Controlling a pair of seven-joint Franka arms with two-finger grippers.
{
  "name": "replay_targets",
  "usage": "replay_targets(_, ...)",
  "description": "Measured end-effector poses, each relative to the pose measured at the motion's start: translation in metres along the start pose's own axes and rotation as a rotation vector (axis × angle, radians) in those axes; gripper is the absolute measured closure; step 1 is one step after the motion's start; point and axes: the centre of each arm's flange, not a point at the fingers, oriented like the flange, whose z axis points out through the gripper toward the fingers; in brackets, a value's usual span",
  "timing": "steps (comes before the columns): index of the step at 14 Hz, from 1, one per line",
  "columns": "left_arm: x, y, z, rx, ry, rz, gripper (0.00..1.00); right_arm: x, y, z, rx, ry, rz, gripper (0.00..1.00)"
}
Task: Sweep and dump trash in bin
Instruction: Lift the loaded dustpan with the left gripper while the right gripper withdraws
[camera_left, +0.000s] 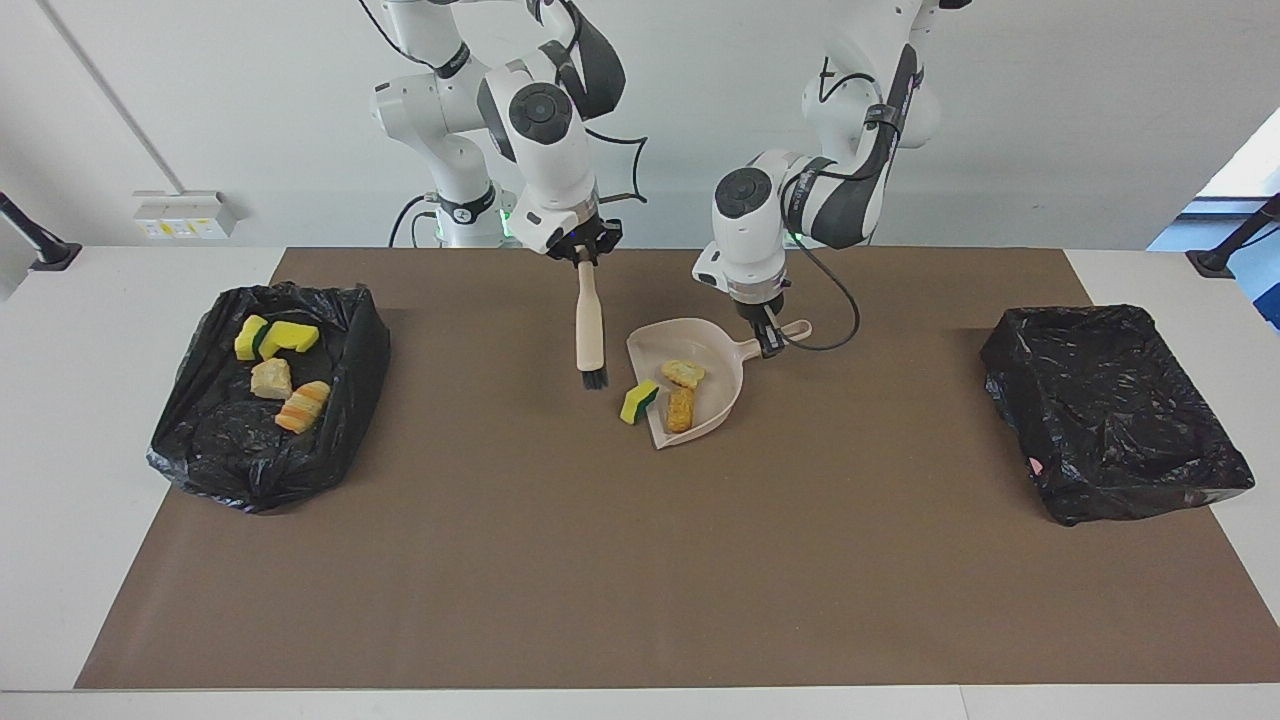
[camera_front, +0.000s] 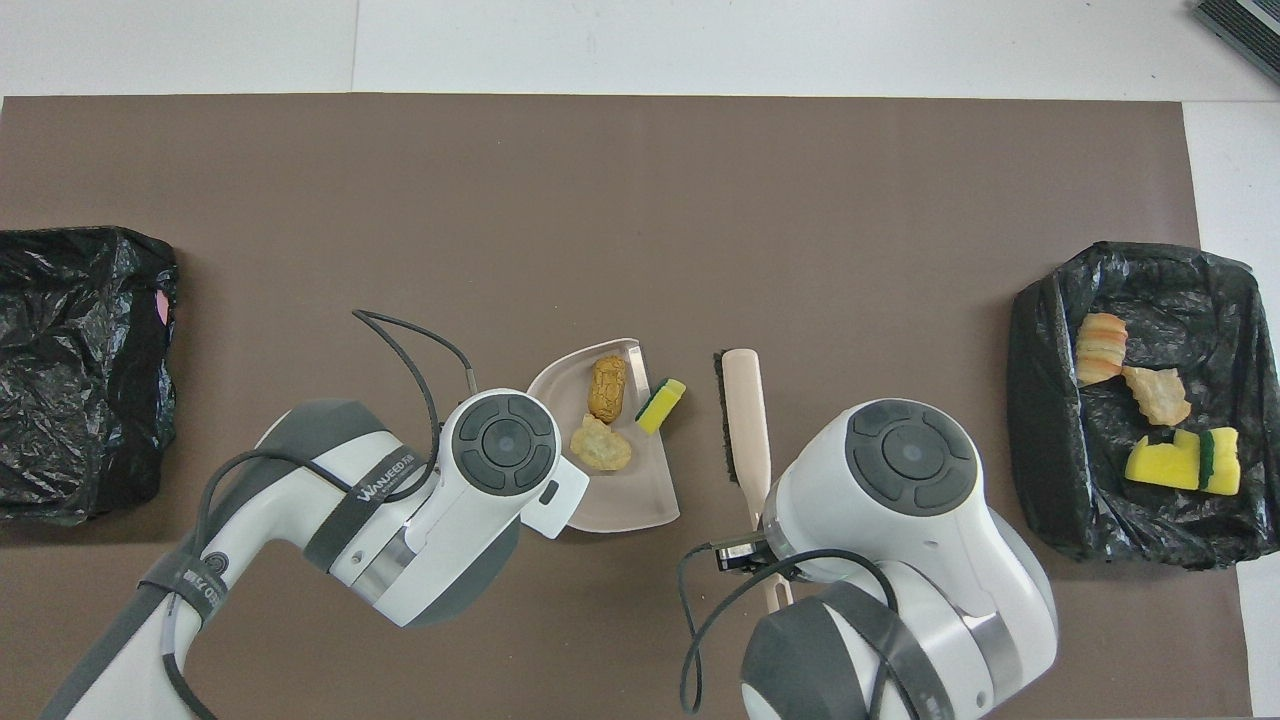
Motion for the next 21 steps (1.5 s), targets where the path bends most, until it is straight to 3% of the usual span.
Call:
replay_targets(5,-0.003,-0.002,0.001,-0.002,0.000,-0.007,0.67,-0.010,-0.058,0.019,0.116,-0.097,-0.037,0.74)
replay_targets(12,-0.003,-0.003,0.001,-0.007,0.006,-0.014,0.67,-0.035,-0.068,0.002,0.106,-0.122,-0.057,0.74)
replay_targets(15,-0.007,-0.011,0.001,-0.001,0.033,-0.045,0.67,-0.038,-0.066,0.007,0.096,-0.129,0.053,0.74)
replay_targets(18,-0.019,-0.023,0.003,-0.006,0.044,-0.080,0.67,-0.050,-0.068,-0.015,0.092,-0.094,0.205,0.74)
replay_targets(21,-0.037,-0.037,-0.002,0.002,0.055,-0.083,0.67,-0.071,-0.070,-0.040,0.096,-0.063,0.243,0.74)
